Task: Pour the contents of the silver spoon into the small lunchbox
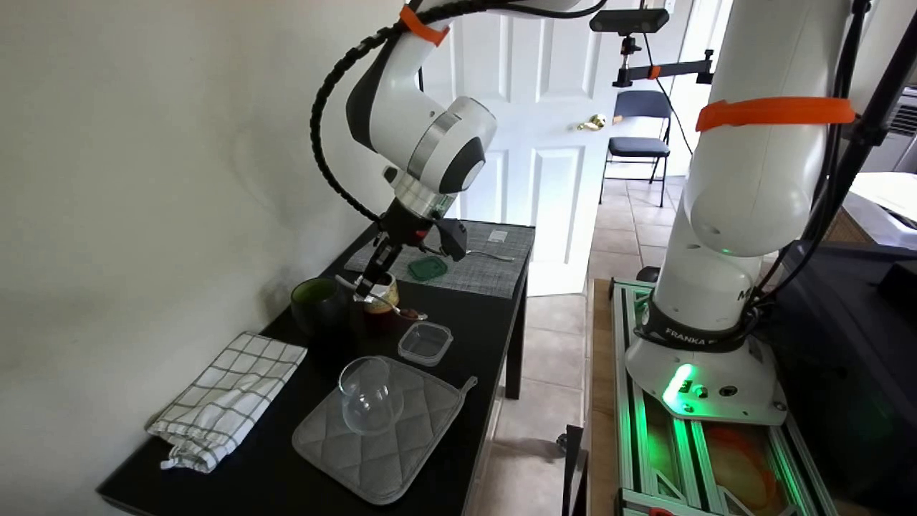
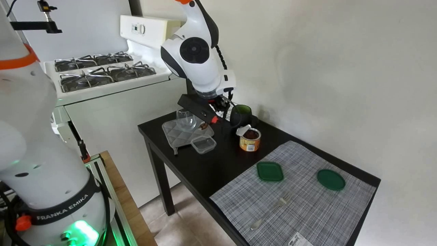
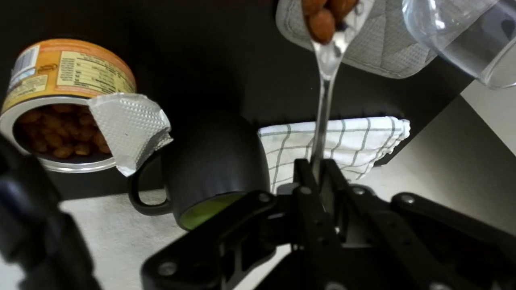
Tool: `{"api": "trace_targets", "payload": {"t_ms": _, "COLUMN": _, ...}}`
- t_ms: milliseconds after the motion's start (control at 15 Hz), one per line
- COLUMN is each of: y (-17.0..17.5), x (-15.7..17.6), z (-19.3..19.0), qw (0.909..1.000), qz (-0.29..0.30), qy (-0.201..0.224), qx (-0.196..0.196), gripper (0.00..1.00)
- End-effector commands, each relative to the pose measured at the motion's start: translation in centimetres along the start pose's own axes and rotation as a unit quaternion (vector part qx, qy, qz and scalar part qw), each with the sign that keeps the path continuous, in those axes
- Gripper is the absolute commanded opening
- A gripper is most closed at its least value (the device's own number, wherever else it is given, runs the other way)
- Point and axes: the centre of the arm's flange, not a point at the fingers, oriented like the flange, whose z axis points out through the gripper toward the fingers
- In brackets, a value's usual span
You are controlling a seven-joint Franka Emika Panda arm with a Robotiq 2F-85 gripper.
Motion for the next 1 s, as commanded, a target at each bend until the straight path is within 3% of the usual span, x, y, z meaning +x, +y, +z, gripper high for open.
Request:
{"api": "trace_targets", "payload": {"t_ms": 0, "y": -0.03, "x": -1.3, "z": 0.51, "qw": 0.9992, "qz": -0.004, "qy": 0.036, "qx": 0.018, "gripper": 0.03}}
{"api": "trace_targets", "payload": {"t_ms": 933, "y": 0.43, "x": -1.69, "z": 0.44, "qw": 0.9944, "qz": -0.023, "qy": 0.084, "qx": 0.061, "gripper": 0.03}}
